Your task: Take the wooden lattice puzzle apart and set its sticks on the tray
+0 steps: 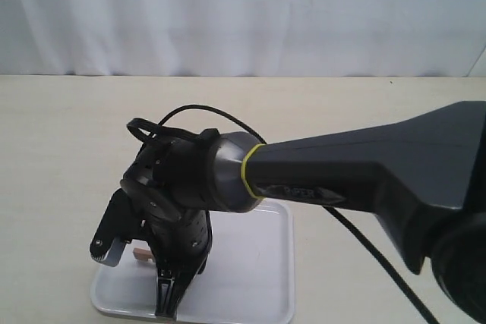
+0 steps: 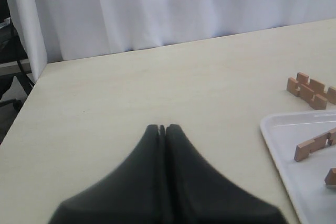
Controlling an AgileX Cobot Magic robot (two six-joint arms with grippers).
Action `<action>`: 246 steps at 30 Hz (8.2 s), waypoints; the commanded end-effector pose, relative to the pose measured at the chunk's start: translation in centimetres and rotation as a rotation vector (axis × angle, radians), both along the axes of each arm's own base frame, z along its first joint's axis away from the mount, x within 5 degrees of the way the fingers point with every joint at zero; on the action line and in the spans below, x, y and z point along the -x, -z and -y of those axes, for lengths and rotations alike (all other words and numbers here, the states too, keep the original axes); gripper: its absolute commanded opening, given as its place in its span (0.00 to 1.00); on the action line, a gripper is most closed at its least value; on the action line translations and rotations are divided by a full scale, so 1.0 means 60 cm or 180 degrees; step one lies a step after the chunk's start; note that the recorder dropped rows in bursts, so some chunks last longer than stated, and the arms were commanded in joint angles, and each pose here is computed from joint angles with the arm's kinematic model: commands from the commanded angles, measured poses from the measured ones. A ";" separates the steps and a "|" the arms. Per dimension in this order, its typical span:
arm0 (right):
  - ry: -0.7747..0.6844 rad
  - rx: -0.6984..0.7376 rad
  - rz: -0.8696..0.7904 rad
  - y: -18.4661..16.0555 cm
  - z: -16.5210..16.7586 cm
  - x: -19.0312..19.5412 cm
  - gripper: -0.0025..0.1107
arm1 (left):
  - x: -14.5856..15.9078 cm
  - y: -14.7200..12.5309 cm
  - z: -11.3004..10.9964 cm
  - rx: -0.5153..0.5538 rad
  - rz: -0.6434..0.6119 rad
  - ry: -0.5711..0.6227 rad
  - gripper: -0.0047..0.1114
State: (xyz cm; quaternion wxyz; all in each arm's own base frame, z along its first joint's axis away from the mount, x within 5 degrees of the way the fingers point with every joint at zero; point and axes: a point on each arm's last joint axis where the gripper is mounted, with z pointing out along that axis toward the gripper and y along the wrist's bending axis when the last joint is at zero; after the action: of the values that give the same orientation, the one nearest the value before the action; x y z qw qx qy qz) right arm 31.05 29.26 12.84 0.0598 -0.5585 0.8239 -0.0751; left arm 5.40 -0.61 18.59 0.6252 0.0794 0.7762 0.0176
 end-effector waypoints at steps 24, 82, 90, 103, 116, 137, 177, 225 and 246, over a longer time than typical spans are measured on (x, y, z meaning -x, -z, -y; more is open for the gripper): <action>0.0172 -0.0227 0.0173 -0.132 0.009 0.005 0.48 | 0.000 -0.001 0.000 0.0022 0.0025 -0.0011 0.04; 0.2540 -0.0986 0.0439 0.008 0.139 -0.233 0.43 | 0.000 -0.001 0.000 0.0022 0.0025 -0.0011 0.04; 0.2499 -0.0937 0.0499 -0.020 0.144 -0.229 0.06 | 0.000 -0.001 0.000 0.0022 0.0025 -0.0011 0.04; 0.1734 -0.1240 0.0360 -0.186 0.196 -0.070 0.06 | 0.000 -0.001 0.000 0.0022 0.0025 -0.0011 0.04; 0.1085 -0.1822 -0.0369 -0.139 0.155 0.016 0.06 | 0.000 -0.001 0.000 0.0022 0.0025 -0.0011 0.04; 0.0337 -0.0906 0.0202 -0.073 0.084 0.035 0.06 | 0.000 -0.001 0.000 0.0022 0.0025 -0.0011 0.04; 0.0466 -0.0579 0.0328 0.001 0.056 -0.023 0.34 | 0.000 -0.001 0.000 0.0022 0.0025 -0.0011 0.04; 0.2283 -0.1508 0.0866 -0.006 0.060 -0.188 0.61 | 0.000 -0.001 0.000 0.0022 0.0025 -0.0011 0.04; 0.2226 -0.1639 0.1121 -0.017 0.056 -0.197 0.06 | 0.000 -0.001 0.000 0.0022 0.0025 -0.0011 0.04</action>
State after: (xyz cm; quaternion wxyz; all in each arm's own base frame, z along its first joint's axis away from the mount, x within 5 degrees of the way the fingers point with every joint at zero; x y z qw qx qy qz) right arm 42.67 25.85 12.17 0.2821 -0.1883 0.9405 0.0209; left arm 5.40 -0.61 18.59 0.6252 0.0794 0.7762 0.0176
